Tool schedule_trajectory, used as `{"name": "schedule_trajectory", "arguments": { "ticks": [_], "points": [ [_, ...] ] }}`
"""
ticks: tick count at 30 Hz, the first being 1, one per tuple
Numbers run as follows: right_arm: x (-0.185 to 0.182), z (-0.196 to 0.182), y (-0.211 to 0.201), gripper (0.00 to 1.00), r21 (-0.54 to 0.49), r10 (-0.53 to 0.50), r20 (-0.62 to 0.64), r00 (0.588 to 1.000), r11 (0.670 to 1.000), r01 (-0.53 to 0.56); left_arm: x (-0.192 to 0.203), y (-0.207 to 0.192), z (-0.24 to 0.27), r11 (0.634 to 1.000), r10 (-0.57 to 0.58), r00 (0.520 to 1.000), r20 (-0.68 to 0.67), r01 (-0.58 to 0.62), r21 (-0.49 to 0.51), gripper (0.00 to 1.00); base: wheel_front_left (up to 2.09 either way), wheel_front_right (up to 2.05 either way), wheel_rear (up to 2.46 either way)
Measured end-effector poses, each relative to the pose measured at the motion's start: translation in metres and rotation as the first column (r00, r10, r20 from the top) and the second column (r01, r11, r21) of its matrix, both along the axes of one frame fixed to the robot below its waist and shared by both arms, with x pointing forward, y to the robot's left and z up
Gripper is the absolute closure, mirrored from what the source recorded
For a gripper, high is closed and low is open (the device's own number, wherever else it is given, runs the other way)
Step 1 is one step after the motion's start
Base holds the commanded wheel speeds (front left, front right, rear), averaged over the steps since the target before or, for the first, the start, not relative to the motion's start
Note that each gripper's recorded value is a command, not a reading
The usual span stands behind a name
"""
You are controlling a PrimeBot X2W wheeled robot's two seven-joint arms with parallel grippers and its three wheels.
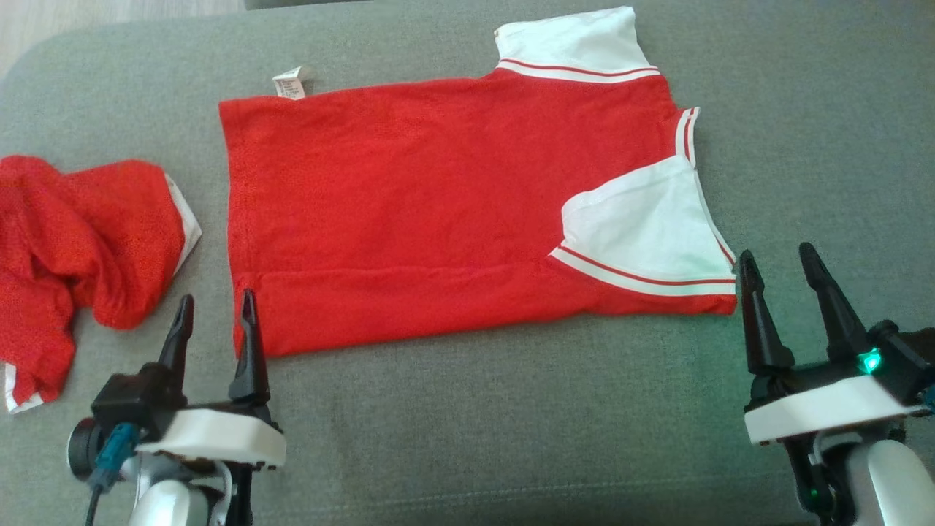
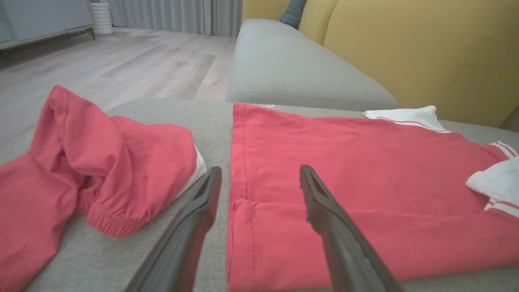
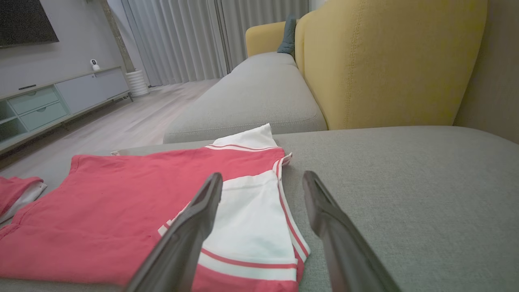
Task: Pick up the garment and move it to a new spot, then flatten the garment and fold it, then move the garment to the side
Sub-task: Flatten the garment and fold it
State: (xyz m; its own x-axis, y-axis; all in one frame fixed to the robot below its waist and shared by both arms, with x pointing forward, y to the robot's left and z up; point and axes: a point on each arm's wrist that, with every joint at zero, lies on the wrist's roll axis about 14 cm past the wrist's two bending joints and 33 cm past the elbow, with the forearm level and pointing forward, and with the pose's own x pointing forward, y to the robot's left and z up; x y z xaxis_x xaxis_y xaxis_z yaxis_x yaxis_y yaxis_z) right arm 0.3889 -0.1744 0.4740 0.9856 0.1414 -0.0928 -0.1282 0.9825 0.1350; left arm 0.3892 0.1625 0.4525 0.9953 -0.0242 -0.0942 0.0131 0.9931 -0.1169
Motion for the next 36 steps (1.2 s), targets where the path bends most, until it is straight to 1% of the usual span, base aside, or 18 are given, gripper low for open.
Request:
{"name": "schedule_trajectory", "arguments": {
  "ticks": [2,5,8,13,16,17,19,28,29,30,31,32,33,36],
  "points": [
    [0.001,-0.003,0.0,0.0,0.0,0.001,-0.01,1.0,1.0,-0.001,0.0,-0.001,-0.003,1.0,-0.004,1.0,-0.01,0.004,0.004,0.0,0.0,0.0,0.0],
    [0.001,-0.016,0.001,0.0,-0.002,0.003,-0.059,0.998,1.0,-0.003,-0.002,-0.001,-0.016,1.0,-0.004,0.998,-0.055,0.004,0.006,0.0,0.0,0.0,0.0],
    [-0.002,-0.038,0.002,0.0,0.004,0.007,-0.134,0.991,1.0,-0.007,-0.007,-0.005,-0.038,1.0,-0.019,0.989,-0.144,0.016,-0.021,0.0,0.0,0.0,0.0],
    [-0.002,-0.078,0.0,0.0,-0.003,0.005,-0.263,0.965,1.0,-0.006,-0.017,-0.004,-0.074,0.997,-0.03,0.961,-0.273,0.01,-0.072,0.0,0.0,0.0,0.0],
    [-0.001,-0.096,-0.002,0.0,0.002,-0.002,-0.326,0.945,1.0,0.002,-0.017,-0.003,-0.087,0.995,-0.027,0.946,-0.322,-0.004,-0.095,0.0,0.0,0.0,0.0],
    [-0.003,-0.107,-0.003,0.0,0.0,-0.004,-0.368,0.93,1.0,0.004,-0.014,-0.003,-0.091,0.994,-0.027,0.942,-0.335,-0.012,-0.112,0.0,0.0,0.0,0.0],
    [-0.004,-0.115,-0.003,0.0,0.001,-0.004,-0.4,0.917,1.0,0.004,-0.011,-0.004,-0.093,0.992,-0.032,0.94,-0.339,-0.011,-0.125,0.0,0.0,0.0,0.0],
    [0.01,-0.118,0.003,0.0,0.022,0.012,-0.414,0.91,1.0,-0.003,-0.001,-0.006,-0.1,0.989,-0.055,0.931,-0.361,0.0,-0.151,0.0,0.0,0.0,0.0],
    [0.011,-0.118,0.004,0.03,0.022,0.013,-0.412,0.911,1.0,-0.004,0.0,-0.007,-0.1,0.988,-0.063,0.929,-0.366,0.005,-0.157,0.0,0.0,0.0,0.0],
    [0.011,-0.118,0.004,0.23,0.024,0.014,-0.414,0.91,1.0,-0.005,0.0,-0.006,-0.101,0.988,-0.066,0.927,-0.369,0.009,-0.155,0.23,0.0,0.0,0.0],
    [0.011,-0.119,0.004,0.56,0.027,0.014,-0.42,0.908,1.0,-0.003,0.001,-0.006,-0.102,0.988,-0.069,0.925,-0.374,0.012,-0.152,0.57,0.0,0.0,0.0],
    [0.011,-0.119,0.004,0.82,0.03,0.014,-0.42,0.907,1.0,-0.002,0.002,-0.005,-0.102,0.989,-0.07,0.923,-0.379,0.014,-0.148,0.91,0.0,0.0,0.0],
    [0.011,-0.118,0.004,1.0,0.03,0.015,-0.421,0.907,1.0,-0.003,0.002,-0.005,-0.103,0.989,-0.072,0.921,-0.383,0.016,-0.146,1.0,0.0,0.0,0.0],
    [0.011,-0.117,0.007,1.0,0.042,0.02,-0.422,0.906,0.999,-0.002,0.002,-0.006,-0.101,0.989,-0.077,0.92,-0.384,0.022,-0.146,1.0,0.0,0.0,0.0]
  ]
}}
